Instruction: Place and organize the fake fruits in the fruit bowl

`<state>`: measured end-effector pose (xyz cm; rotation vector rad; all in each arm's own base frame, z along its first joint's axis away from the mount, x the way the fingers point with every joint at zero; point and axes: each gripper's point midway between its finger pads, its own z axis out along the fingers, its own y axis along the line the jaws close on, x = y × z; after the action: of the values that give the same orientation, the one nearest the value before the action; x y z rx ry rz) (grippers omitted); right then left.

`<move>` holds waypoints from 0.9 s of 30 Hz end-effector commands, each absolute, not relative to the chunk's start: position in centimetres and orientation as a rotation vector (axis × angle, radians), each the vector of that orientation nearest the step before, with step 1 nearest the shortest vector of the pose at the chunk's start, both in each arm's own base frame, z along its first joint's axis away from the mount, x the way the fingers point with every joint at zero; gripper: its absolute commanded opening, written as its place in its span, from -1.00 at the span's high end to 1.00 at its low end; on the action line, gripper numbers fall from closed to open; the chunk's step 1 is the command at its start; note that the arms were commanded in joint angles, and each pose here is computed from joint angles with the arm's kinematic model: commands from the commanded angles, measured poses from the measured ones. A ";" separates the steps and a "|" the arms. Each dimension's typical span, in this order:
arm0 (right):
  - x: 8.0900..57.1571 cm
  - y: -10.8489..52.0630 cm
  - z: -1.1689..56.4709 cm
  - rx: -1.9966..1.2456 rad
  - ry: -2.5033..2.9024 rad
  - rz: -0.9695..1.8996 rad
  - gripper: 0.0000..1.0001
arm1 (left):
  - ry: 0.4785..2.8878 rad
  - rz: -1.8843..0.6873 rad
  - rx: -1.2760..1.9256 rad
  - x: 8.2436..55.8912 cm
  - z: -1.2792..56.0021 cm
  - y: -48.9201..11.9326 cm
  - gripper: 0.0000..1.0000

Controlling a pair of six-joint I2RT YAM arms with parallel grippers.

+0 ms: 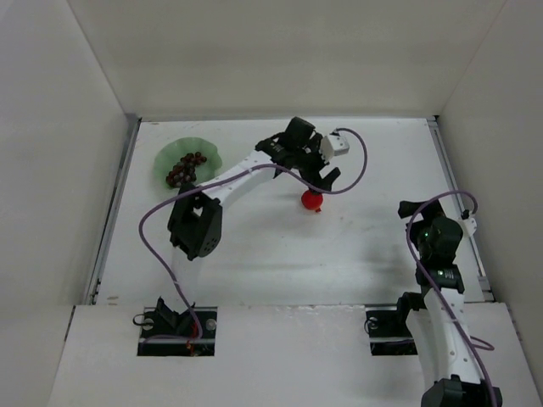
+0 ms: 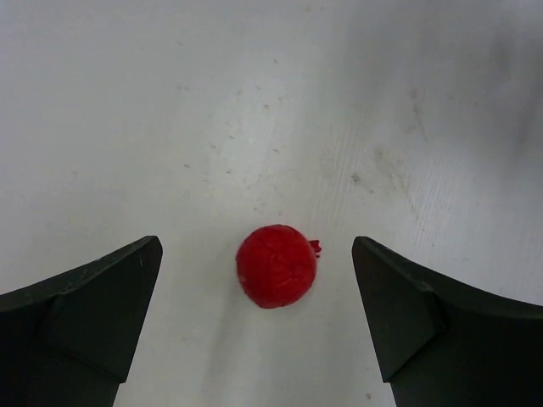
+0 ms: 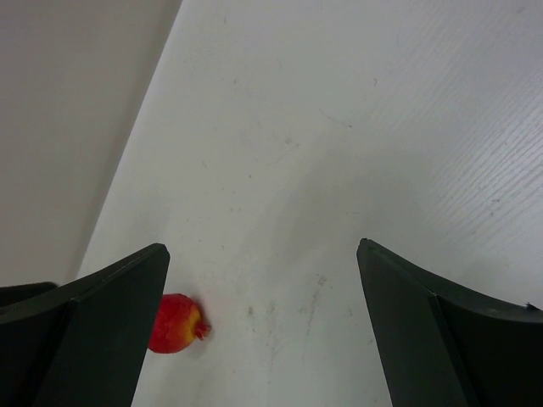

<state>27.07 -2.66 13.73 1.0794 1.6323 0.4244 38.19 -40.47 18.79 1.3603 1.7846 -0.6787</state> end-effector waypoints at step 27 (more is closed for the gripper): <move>27.0 -3.6 16.2 1.036 1.571 0.394 -1.00 | 2.023 -0.433 1.440 39.0 6.3 -39.1 -0.83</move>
<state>26.80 -3.17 14.39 1.0617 1.6200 0.3988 39.21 -39.29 5.82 1.4116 2.0559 -0.4499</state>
